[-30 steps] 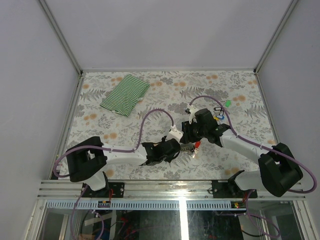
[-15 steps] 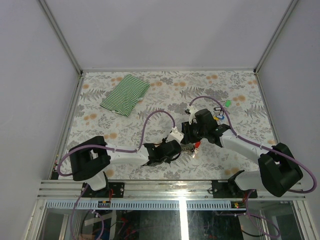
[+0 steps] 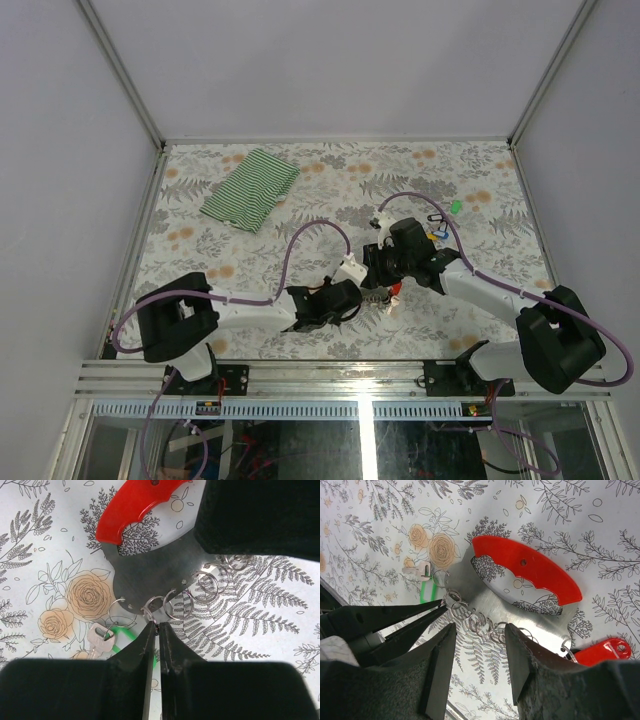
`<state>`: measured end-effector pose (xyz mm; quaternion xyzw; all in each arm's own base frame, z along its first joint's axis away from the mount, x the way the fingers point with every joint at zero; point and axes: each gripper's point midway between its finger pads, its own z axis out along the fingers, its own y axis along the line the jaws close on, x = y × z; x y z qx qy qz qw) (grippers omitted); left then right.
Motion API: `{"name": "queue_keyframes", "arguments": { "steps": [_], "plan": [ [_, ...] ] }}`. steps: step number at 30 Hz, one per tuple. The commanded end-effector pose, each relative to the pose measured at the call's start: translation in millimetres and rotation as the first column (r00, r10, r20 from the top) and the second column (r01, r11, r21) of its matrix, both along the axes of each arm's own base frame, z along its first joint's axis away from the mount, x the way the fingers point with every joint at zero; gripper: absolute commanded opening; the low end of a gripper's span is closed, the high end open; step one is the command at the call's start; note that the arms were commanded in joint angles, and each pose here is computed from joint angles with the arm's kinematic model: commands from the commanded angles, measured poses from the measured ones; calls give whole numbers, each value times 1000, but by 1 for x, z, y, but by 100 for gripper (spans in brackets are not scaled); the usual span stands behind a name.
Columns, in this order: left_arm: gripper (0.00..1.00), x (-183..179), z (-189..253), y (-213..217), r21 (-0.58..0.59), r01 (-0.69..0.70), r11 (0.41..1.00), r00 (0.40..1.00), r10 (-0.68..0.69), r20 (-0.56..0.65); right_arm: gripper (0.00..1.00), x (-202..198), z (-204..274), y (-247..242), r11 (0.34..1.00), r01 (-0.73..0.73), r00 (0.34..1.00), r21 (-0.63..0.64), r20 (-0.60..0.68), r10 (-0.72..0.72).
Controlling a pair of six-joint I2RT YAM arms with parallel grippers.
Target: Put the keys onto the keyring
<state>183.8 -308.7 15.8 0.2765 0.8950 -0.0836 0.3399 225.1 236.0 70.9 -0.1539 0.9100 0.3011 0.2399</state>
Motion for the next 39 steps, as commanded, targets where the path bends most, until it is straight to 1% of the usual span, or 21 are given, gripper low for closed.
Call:
{"name": "queue_keyframes", "arguments": {
  "steps": [1,4,11,17,20,22,27,30,31,34,36,39],
  "plan": [
    [5,3,18,-2,-18,14,1000,999,-14,45,50,9,18,6,999,-8,999,45,54,5],
    [0,2,27,0,-29,33,999,998,-31,56,50,11,20,4,999,-4,998,37,67,1],
    [0,-1,49,4,-64,93,994,992,-87,93,50,16,35,3,999,-19,990,33,139,14],
    [0,-4,76,1,-138,183,973,978,-167,123,50,22,58,-5,999,-11,960,54,279,-4],
    [0,-5,92,1,-160,235,959,965,-209,161,50,22,77,-7,995,-24,929,97,371,-14],
    [0,-7,106,1,-174,277,945,950,-242,198,52,19,91,-5,989,-62,899,134,439,-3],
    [0,-6,146,3,-198,371,907,903,-302,305,55,5,133,-3,963,-180,783,202,622,16],
    [0,-10,170,1,-206,444,872,865,-358,351,55,-6,157,-4,940,-257,692,223,722,18],
    [0,-12,178,-1,-208,470,858,851,-378,363,55,-9,168,-4,931,-284,646,230,763,9],
    [0,-21,197,-6,-207,557,805,802,-456,385,55,-21,188,-6,907,-349,546,237,838,-9],
    [0,-26,212,-8,-208,601,772,772,-493,400,55,-35,200,-4,879,-436,433,192,901,18],
    [0,-33,237,-11,-212,655,725,727,-529,438,54,-49,215,-4,854,-489,362,178,932,13]
  ]
}}
